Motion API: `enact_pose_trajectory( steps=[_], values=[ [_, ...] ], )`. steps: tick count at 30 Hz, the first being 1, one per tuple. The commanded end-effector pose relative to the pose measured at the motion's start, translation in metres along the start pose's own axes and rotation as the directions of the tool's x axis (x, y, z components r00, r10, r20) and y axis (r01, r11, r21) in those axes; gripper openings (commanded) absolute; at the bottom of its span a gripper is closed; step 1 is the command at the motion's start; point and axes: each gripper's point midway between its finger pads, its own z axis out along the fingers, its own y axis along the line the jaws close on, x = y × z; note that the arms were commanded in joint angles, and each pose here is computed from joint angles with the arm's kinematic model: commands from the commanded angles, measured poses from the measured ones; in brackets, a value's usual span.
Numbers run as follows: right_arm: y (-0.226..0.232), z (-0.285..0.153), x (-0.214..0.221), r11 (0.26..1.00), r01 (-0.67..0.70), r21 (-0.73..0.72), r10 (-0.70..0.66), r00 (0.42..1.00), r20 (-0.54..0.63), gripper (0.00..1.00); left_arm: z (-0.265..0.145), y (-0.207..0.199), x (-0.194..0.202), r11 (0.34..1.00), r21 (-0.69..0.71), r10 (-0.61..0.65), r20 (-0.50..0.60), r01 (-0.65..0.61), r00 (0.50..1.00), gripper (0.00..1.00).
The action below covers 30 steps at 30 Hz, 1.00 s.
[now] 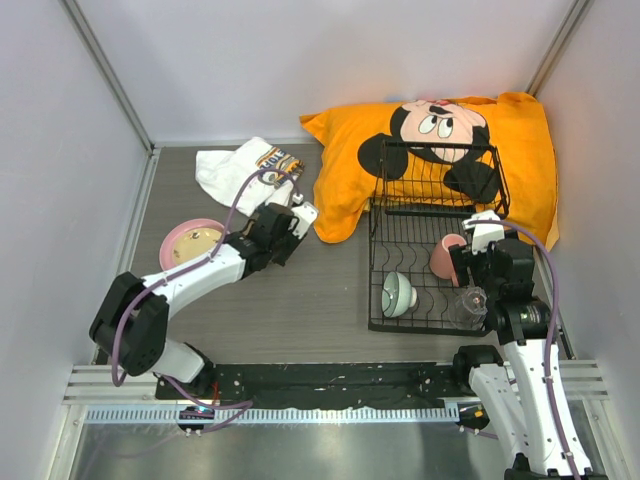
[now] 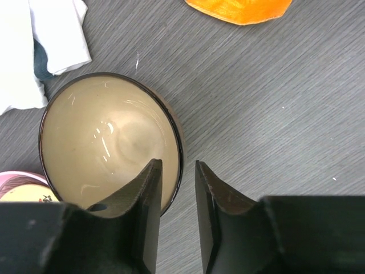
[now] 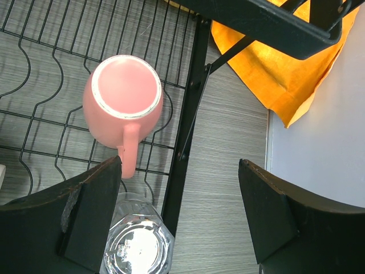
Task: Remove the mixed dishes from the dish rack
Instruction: Place the bowl at the center of the board, then pick up the bowl from the dish rack.
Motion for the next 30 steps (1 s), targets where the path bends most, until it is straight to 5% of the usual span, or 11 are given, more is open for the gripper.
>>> enact_pose_trajectory(
  steps=[1,7,11,18,30],
  values=[
    [-0.003,-0.001,-0.009,1.0,-0.002,0.012,0.002,0.999,0.042,0.87,-0.022,-0.002,-0.031,0.998,0.04,-0.047,0.099,0.043,0.994,0.39],
    [-0.004,0.0,-0.008,1.0,-0.002,0.015,0.002,0.999,0.036,0.87,-0.059,-0.029,-0.065,0.967,0.237,-0.139,0.168,0.096,0.976,0.55],
    [-0.004,0.001,-0.007,1.0,-0.002,0.013,0.001,1.0,0.032,0.87,-0.089,-0.076,-0.084,0.848,0.515,-0.247,0.172,0.126,0.954,0.61],
    [-0.008,0.0,-0.014,0.999,-0.018,0.026,0.018,0.999,0.028,0.88,-0.123,-0.128,-0.123,0.604,0.789,-0.346,0.131,0.113,0.929,0.7],
    [-0.007,-0.003,-0.033,0.996,-0.084,0.005,0.083,0.994,0.077,0.93,-0.141,-0.227,-0.146,0.429,0.903,-0.272,0.09,0.037,0.958,0.78]
  ],
)
